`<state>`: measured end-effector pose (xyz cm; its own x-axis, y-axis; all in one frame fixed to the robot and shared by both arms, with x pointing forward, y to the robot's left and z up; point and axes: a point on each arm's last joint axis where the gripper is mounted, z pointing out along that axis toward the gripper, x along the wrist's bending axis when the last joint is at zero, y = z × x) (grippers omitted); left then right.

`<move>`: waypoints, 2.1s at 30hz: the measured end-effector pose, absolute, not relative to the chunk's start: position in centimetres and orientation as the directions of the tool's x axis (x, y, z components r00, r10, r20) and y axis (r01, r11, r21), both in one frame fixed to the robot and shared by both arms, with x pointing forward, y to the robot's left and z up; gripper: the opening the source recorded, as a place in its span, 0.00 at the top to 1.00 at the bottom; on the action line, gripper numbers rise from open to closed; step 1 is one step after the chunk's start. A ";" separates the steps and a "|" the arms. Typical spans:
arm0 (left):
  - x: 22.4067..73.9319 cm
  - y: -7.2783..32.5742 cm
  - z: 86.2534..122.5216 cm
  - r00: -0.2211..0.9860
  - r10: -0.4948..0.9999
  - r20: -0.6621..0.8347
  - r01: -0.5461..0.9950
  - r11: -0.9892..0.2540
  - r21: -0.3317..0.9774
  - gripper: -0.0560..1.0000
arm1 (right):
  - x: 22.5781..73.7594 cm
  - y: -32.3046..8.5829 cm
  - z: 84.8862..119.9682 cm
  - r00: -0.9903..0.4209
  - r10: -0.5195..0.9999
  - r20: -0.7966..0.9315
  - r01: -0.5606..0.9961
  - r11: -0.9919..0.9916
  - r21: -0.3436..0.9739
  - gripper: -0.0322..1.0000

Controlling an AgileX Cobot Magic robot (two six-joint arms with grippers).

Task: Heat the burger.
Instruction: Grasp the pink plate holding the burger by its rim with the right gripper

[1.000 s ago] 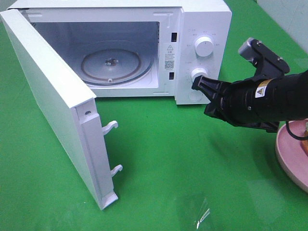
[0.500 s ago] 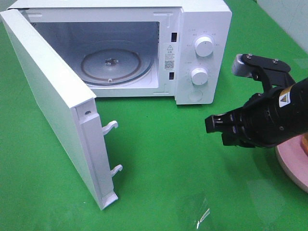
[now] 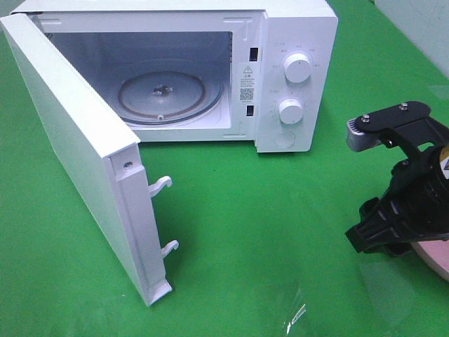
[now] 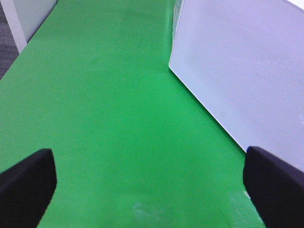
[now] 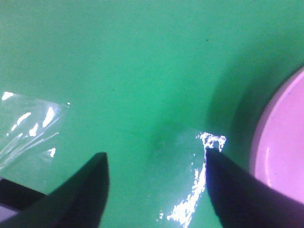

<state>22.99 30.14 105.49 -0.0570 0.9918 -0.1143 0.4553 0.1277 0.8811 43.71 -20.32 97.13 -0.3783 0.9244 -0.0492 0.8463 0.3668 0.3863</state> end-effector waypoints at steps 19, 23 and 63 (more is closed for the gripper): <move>23.0 30.2 105.5 -0.060 0.992 -0.110 0.455 0.125 0.882 0.01 | 44.9 -24.2 97.1 -0.242 0.963 -0.115 0.896 0.268 0.354 0.08; 23.0 30.2 105.5 -0.060 0.992 -0.110 0.455 0.125 0.882 0.01 | 45.3 -25.3 96.8 -0.186 0.977 -0.106 0.912 0.212 0.350 0.09; 23.0 30.1 105.5 -0.057 0.992 -0.114 0.455 0.128 0.881 0.01 | 50.2 -25.7 89.7 -0.195 0.975 -0.105 0.952 0.214 0.218 0.23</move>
